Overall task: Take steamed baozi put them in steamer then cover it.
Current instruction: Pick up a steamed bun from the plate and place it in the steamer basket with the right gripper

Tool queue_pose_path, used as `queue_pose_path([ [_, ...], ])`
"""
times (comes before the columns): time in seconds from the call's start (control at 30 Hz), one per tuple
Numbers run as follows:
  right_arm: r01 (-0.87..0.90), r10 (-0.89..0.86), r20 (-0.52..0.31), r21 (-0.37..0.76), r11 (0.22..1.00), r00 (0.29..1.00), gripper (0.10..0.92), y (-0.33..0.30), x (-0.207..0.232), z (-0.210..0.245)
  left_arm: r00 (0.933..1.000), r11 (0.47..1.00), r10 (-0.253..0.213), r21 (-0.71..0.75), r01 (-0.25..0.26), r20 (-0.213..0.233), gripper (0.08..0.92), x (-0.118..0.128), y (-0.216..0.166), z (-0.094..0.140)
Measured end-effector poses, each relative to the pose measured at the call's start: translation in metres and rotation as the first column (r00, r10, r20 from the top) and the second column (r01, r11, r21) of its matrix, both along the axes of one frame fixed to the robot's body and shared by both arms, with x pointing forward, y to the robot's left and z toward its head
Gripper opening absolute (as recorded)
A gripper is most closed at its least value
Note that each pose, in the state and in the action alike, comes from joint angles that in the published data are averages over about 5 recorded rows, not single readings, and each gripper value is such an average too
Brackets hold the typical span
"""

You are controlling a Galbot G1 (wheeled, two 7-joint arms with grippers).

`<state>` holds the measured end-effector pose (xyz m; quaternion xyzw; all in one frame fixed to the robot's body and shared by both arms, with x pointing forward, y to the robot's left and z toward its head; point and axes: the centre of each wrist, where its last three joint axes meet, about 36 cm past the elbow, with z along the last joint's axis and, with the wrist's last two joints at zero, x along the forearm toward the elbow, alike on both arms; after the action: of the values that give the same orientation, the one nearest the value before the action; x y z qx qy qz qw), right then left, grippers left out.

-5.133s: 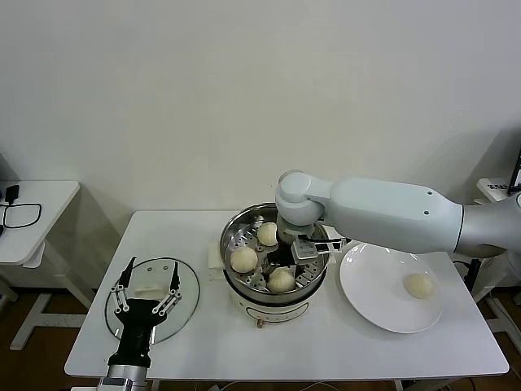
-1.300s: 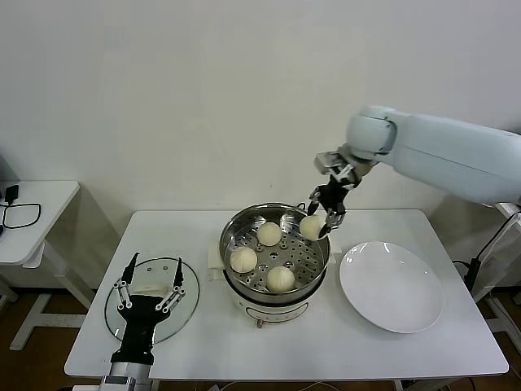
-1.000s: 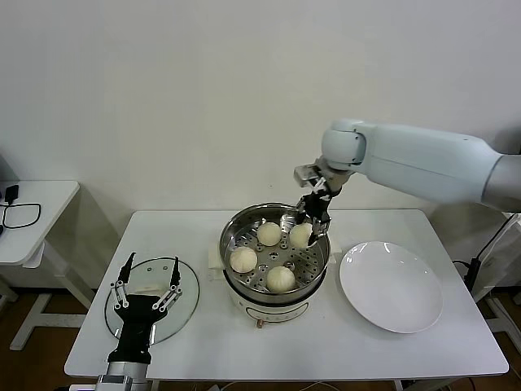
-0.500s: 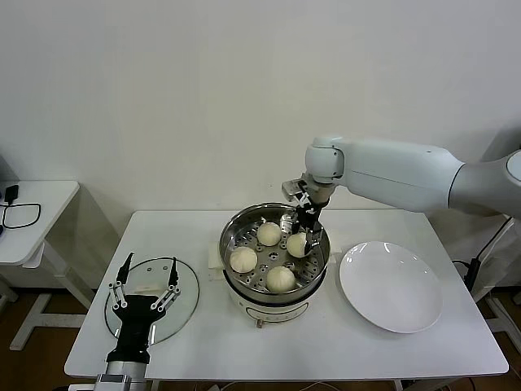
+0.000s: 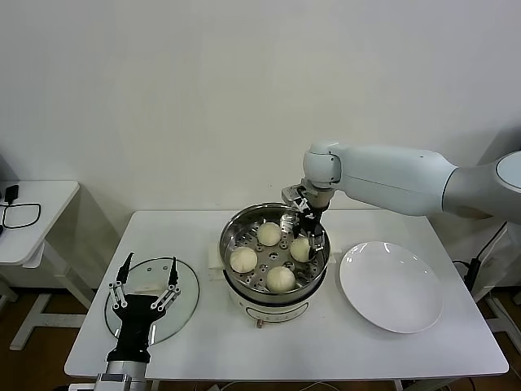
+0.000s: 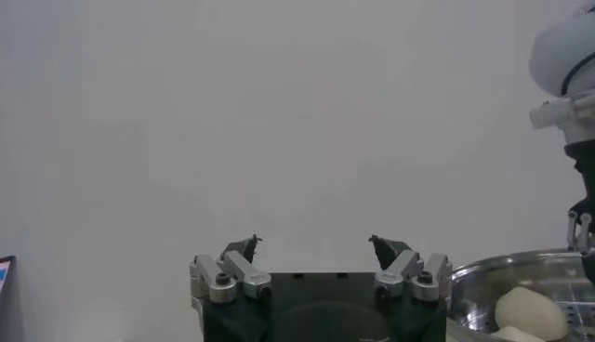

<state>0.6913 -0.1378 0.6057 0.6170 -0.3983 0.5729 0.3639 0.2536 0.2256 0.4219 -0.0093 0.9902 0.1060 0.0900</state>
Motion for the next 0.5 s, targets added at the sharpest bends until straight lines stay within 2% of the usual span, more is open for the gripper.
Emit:
queue_pose_path([
  [0.3,-0.005,0.005,0.01,0.024,1.0,1.0,0.823,-0.005,-0.001,0.006,1.0,1.0,0.002,0.003,-0.002,-0.002,0.823,0.001,0.0,0.0],
  [0.5,-0.022,0.018,0.041,0.099,0.995,0.999,0.823,-0.013,-0.007,0.018,1.0,1.0,0.008,0.029,-0.008,-0.003,0.823,0.002,0.003,-0.003],
])
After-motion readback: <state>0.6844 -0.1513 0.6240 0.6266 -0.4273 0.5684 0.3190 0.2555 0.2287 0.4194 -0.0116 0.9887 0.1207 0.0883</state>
